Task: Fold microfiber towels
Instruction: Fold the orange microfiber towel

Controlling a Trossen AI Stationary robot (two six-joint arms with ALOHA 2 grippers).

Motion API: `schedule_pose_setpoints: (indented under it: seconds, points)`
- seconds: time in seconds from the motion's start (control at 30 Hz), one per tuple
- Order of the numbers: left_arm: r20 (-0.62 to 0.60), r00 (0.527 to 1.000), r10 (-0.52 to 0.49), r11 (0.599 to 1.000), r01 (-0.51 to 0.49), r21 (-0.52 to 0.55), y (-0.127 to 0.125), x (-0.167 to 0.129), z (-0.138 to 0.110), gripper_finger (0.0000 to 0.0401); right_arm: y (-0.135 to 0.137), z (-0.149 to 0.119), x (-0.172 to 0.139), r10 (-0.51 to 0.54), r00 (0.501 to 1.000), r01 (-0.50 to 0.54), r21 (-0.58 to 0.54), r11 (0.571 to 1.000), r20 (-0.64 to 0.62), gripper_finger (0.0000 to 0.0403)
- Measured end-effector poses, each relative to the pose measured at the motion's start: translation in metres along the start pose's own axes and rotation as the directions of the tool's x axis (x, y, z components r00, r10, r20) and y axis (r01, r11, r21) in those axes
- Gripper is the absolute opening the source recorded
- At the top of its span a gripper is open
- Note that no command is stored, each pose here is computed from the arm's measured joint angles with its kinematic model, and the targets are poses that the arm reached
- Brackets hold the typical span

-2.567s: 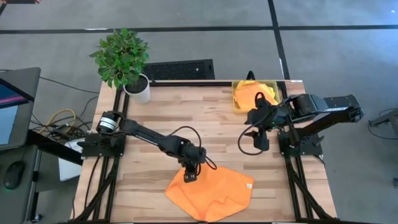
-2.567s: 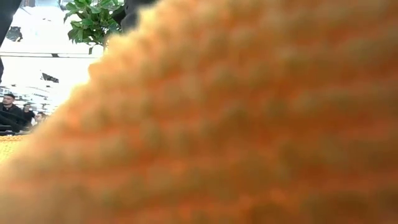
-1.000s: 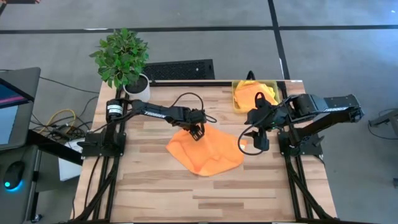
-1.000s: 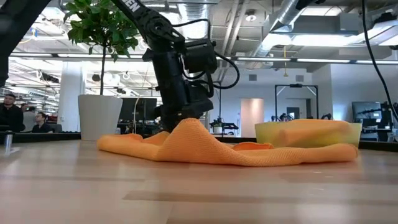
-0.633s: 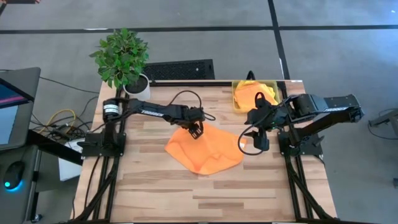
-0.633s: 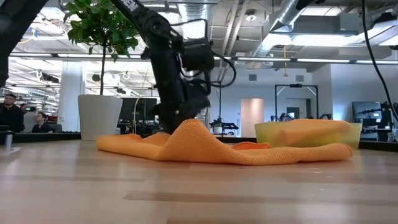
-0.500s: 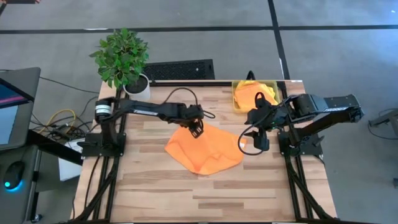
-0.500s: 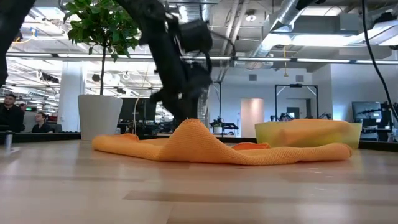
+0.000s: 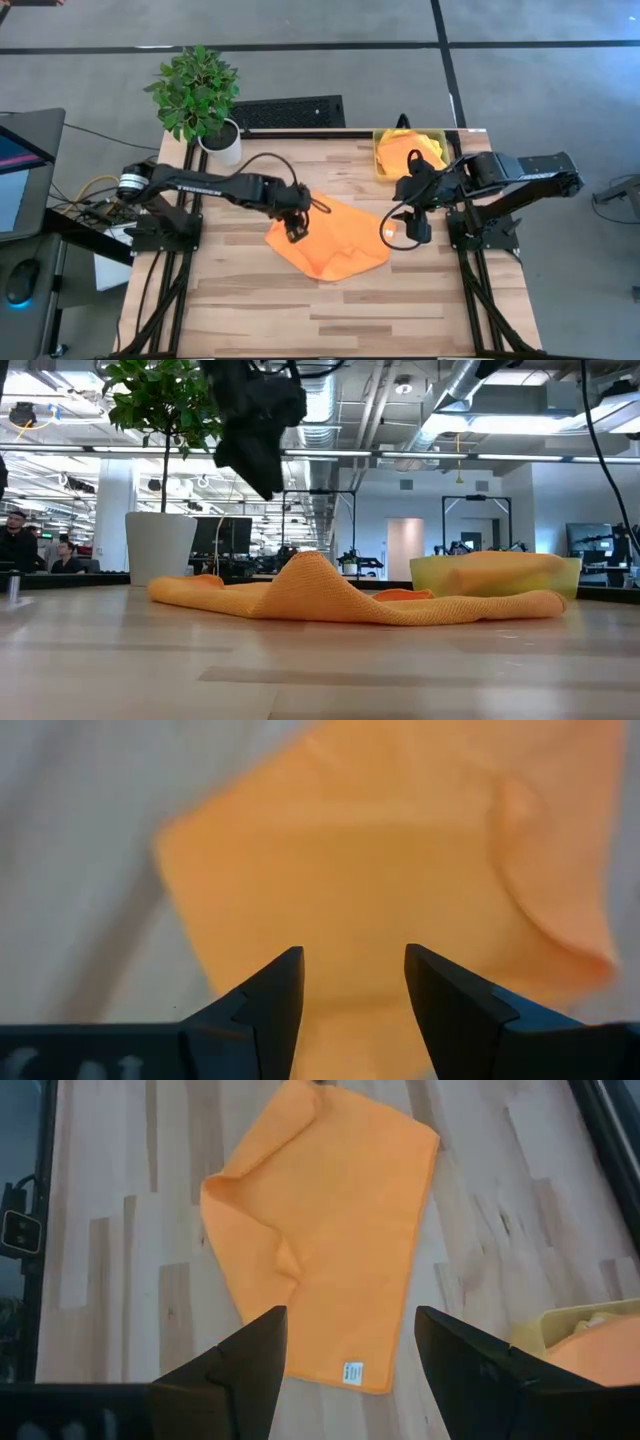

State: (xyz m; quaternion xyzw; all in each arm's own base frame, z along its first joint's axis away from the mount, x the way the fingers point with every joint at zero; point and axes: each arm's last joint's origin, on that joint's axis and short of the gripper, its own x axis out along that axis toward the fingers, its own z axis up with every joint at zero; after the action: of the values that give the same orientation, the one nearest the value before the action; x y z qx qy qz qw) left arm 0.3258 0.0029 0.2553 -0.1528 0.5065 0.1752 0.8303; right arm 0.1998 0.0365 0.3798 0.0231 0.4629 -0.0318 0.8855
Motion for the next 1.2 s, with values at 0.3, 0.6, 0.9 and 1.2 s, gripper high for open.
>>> schedule_pose_setpoints:
  seconds: [0.3,0.6,0.9,1.2]
  points:
    - [-0.140,0.971,-0.192,0.981,0.194,-0.005,-0.028,-0.007,-0.022,0.0169,0.002,0.020,0.041,0.085,0.993,-0.086,-0.004,0.996,-0.077,0.0244]
    - [-0.175,0.969,-0.175,0.985,0.170,-0.044,-0.032,-0.008,-0.029,0.0169,0.000,0.034,0.128,0.134,0.941,-0.160,-0.061,0.985,-0.311,0.0244]
    - [-0.278,0.952,-0.131,0.990,0.110,-0.089,-0.048,-0.016,-0.053,0.0169,0.017,0.034,0.206,0.137,0.910,-0.228,-0.196,0.954,-0.392,0.0244]
    - [-0.274,0.957,-0.091,0.985,0.046,-0.166,-0.059,-0.046,-0.077,0.0168,0.047,0.026,0.251,0.150,0.901,-0.304,-0.345,0.888,-0.408,0.0244]
